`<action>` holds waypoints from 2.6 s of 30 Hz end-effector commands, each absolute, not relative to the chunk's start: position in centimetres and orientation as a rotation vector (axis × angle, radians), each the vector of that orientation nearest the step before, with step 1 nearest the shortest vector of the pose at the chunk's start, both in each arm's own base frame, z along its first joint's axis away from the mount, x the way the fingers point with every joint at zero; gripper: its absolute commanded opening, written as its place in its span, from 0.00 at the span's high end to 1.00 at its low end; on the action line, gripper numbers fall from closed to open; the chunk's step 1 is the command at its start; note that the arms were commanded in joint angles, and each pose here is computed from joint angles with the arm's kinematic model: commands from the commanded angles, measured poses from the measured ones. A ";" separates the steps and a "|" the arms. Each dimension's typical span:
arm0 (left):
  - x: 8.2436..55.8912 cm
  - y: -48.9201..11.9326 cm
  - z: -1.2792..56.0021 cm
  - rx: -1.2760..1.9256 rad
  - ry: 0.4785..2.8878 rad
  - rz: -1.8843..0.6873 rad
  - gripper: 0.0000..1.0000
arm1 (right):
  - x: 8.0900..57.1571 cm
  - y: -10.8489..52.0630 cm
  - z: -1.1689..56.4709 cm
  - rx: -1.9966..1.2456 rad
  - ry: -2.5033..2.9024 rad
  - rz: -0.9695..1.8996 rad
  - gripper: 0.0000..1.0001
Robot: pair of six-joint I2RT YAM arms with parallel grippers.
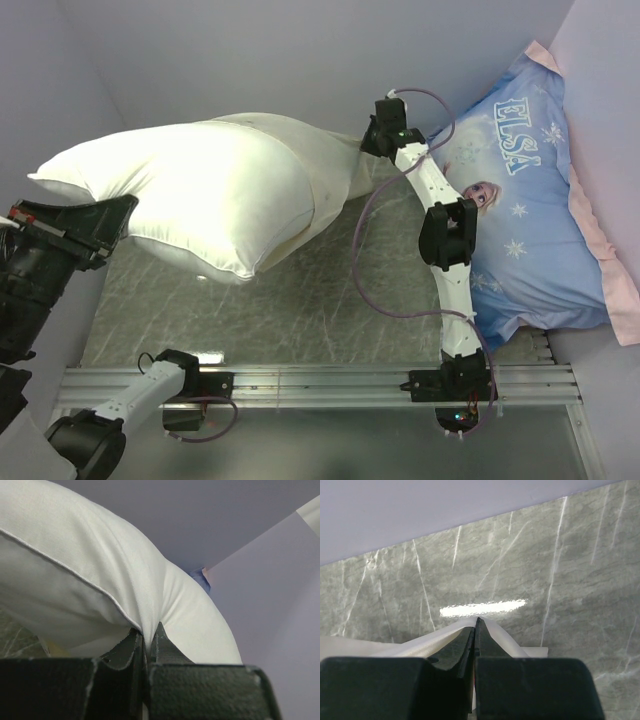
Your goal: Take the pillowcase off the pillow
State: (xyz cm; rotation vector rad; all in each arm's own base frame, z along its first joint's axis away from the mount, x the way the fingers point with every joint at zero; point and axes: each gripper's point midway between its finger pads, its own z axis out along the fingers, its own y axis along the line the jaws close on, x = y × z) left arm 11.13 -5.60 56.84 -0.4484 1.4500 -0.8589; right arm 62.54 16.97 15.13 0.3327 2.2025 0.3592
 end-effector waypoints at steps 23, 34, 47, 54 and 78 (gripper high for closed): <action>20.2 -7.2 25.6 -0.823 1.871 -0.724 0.66 | 63.0 12.5 25.6 0.342 1.927 0.442 1.00; 18.5 -6.6 28.1 -0.759 1.916 -0.662 0.01 | 61.9 14.3 24.5 0.322 1.954 0.459 1.00; 23.5 -11.4 22.7 -0.375 2.236 -0.569 0.01 | 61.1 15.0 24.7 0.301 1.964 0.477 1.00; 23.7 -12.7 22.6 -0.123 2.334 -0.248 0.01 | 61.0 15.1 24.7 0.302 1.963 0.482 1.00; 26.0 -16.4 14.5 0.439 2.406 0.034 0.01 | 61.5 16.4 25.1 0.281 1.964 0.516 1.00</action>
